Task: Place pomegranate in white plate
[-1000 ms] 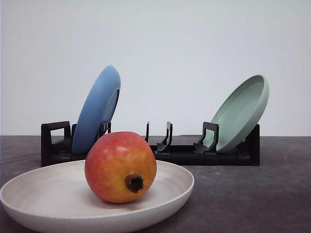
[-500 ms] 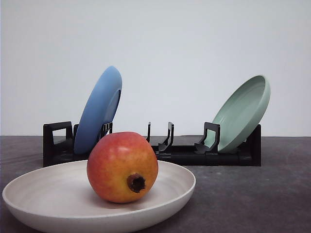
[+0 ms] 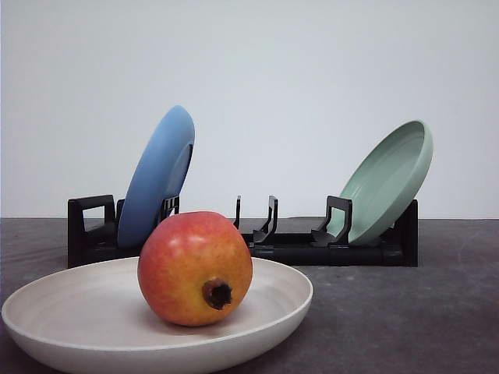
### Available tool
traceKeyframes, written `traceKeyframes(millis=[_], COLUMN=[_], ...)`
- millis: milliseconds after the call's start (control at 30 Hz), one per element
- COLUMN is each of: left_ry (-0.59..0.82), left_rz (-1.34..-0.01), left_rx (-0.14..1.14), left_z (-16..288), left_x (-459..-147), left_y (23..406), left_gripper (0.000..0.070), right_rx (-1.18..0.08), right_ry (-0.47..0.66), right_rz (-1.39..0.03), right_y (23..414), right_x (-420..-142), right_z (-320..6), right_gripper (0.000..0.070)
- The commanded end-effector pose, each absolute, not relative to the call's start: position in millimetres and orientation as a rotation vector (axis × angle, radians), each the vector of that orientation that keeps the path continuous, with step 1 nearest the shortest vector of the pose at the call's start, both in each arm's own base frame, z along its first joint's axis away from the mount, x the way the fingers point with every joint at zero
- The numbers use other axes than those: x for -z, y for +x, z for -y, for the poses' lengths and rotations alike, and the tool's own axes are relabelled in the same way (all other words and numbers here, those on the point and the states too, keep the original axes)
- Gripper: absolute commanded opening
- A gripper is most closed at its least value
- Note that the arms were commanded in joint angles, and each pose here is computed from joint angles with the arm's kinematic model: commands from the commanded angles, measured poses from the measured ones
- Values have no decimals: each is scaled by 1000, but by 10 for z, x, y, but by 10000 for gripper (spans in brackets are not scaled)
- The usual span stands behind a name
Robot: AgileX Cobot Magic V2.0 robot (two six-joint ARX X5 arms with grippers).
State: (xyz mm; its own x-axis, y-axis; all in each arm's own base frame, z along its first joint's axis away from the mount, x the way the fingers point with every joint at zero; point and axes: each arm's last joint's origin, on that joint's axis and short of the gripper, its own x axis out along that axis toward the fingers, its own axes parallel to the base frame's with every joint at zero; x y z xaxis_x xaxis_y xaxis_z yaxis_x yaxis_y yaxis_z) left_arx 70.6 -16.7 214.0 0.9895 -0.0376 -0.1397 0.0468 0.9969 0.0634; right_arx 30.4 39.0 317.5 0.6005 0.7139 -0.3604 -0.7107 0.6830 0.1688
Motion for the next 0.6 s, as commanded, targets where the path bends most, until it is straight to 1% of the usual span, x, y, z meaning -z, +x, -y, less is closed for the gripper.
traceKeyframes(millis=[0,100,167,233,333,433,567], left_ry=[104,113,103,92,81,82,120], left_rz=[-153,-181,-189,-184,-160,-166,-181], left_rx=[39,42,73,109,131,116,89], left_z=[160,142,135,130,116,101,73], left_x=[-2036,-1854,-1743,-1656,-1554,-1500,-1485], left_y=[741,814,858,894,938,953,952], left_gripper=[0,0,0,0,0,0,0], right_rx=[-840,-840,-840,-840,-840,-840,-840], right_ry=[4,4,4,4,4,4,4], right_rz=[-404,-404,-404,-404,-404,-404,-404], right_y=[300,300,300,300,300,300,300], right_x=[-3208,-3208,-3208,-3208,-3208,-3208,-3208], right_z=[-394,-394,-394,-394,-394,-394,-394], right_gripper=[29,29,29,29,29,29,29])
